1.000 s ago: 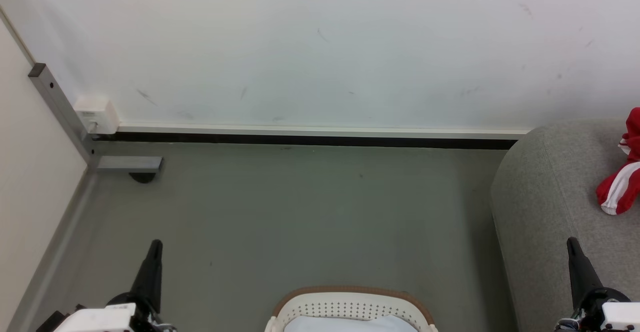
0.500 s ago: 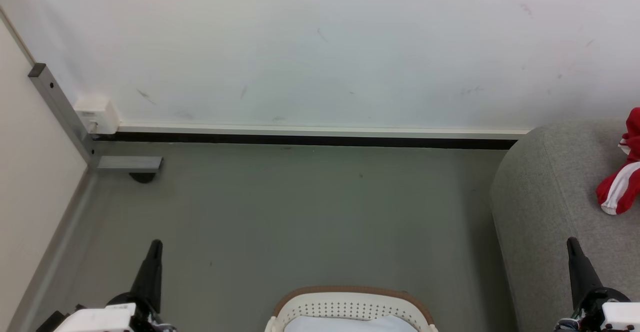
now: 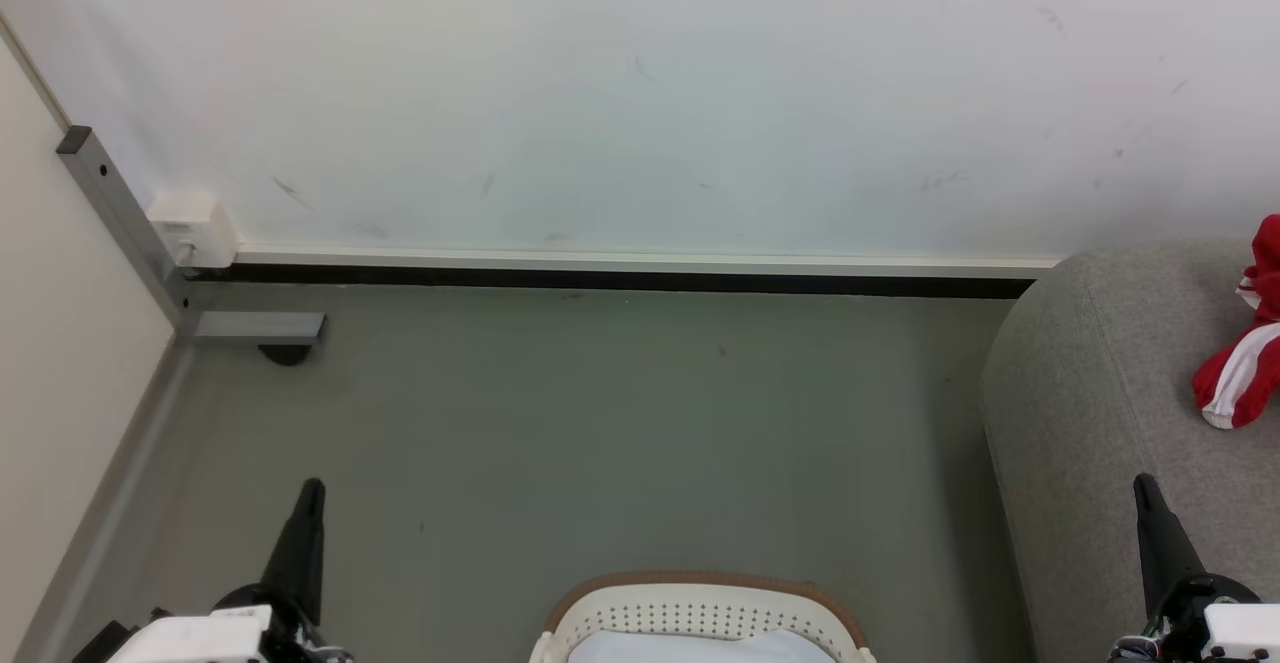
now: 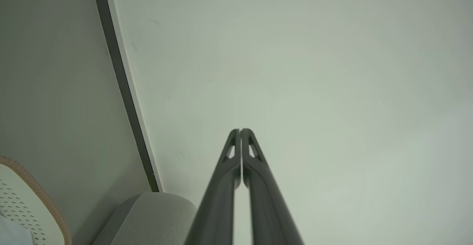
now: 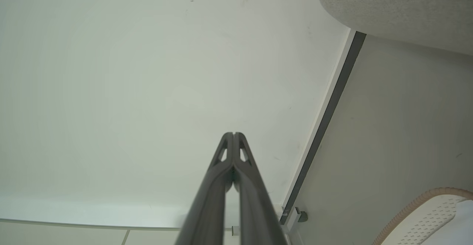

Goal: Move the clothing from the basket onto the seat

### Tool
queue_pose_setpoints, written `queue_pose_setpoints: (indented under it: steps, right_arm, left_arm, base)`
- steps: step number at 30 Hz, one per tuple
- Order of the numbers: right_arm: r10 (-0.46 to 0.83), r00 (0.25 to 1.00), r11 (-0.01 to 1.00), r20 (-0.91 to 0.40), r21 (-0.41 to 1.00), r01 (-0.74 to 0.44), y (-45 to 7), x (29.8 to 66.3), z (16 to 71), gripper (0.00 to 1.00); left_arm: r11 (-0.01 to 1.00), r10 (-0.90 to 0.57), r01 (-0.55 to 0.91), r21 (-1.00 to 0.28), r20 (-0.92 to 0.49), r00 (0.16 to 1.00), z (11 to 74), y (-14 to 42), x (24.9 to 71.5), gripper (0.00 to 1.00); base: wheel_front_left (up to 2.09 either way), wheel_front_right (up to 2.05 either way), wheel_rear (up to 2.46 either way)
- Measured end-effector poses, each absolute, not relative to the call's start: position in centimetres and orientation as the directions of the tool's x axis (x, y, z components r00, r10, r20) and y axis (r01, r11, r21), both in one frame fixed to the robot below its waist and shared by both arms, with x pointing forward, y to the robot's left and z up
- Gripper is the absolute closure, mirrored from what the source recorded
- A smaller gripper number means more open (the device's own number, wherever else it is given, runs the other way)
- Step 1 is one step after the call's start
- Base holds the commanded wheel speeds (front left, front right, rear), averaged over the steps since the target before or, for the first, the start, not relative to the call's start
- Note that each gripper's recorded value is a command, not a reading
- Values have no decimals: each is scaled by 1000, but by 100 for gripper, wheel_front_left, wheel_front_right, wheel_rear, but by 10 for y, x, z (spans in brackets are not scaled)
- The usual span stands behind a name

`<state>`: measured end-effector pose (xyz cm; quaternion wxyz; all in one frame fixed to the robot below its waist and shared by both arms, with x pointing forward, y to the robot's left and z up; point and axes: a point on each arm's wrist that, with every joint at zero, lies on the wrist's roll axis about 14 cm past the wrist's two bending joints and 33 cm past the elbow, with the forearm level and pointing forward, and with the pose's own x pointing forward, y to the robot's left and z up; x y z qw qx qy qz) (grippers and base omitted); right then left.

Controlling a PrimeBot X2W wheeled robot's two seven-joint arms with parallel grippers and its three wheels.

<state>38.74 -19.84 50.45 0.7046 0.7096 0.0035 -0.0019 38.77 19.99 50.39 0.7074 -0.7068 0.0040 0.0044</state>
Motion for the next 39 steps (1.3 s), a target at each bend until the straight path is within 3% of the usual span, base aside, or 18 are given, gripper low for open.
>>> queue_pose_setpoints:
  steps: [39]
  right_arm:
    - [2,1000,-7,-7,1000,7,-198,387,504,100]
  left_arm:
    - [1,1,-12,-1000,-12,1000,504,200,388,100]
  base:
    - [0,0,0]
